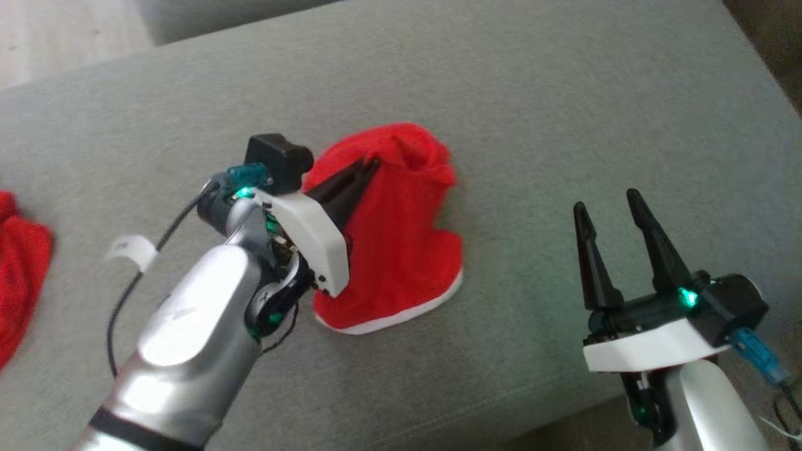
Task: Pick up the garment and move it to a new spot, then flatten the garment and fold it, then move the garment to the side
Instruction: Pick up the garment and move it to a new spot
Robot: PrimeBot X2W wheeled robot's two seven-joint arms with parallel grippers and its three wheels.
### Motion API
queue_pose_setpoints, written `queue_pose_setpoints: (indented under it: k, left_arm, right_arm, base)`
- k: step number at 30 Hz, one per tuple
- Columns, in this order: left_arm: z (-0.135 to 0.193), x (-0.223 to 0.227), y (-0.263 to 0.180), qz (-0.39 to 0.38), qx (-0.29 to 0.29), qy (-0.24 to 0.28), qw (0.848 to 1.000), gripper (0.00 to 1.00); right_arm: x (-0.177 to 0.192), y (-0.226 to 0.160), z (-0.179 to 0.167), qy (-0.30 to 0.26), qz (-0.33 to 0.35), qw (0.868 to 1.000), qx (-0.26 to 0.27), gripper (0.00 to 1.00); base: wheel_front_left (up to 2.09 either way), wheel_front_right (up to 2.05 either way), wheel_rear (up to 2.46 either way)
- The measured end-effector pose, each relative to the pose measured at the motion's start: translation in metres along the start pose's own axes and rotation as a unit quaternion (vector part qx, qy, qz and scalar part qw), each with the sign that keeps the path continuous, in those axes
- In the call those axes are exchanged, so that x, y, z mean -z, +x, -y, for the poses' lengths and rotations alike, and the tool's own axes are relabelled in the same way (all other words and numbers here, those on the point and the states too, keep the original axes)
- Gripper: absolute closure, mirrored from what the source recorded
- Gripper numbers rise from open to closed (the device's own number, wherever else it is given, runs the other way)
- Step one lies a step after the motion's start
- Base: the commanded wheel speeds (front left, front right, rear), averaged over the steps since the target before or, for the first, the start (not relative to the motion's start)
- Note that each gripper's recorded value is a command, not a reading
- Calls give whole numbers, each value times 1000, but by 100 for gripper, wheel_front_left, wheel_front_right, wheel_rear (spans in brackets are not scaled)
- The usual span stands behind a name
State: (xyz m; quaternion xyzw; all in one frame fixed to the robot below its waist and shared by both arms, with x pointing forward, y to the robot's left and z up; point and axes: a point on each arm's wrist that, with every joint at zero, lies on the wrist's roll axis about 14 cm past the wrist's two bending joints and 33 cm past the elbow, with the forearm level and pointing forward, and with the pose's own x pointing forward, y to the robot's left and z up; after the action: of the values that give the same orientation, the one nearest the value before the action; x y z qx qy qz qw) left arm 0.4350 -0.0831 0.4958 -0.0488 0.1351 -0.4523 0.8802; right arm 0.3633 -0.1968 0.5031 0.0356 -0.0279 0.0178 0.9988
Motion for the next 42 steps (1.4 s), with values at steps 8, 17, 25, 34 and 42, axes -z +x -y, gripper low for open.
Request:
queue_pose_setpoints:
  k: [8,17,25,34,42]
  left_arm:
    - [-33,25,29,26,-54,12,998,0]
    - [-65,-17,-3,129,-160,17,979,0]
    - [-70,-9,-107,175,-265,42,947,0]
    - [-73,33,-196,142,-365,43,919,0]
    - [-61,61,-240,114,-404,45,907,0]
  right_arm:
    - [7,-6,7,7,-11,1000,23,0]
    - [-8,-1,12,-16,13,1000,23,0]
    - [-12,1,7,-45,19,999,-2,0]
    - [-2,5,-19,-37,9,998,-43,0]
    - [9,0,-32,-33,-8,997,-63,0]
  base:
    - [0,0,0]
    - [0,0,0]
    - [0,0,0]
    - [0,0,0]
    - [0,0,0]
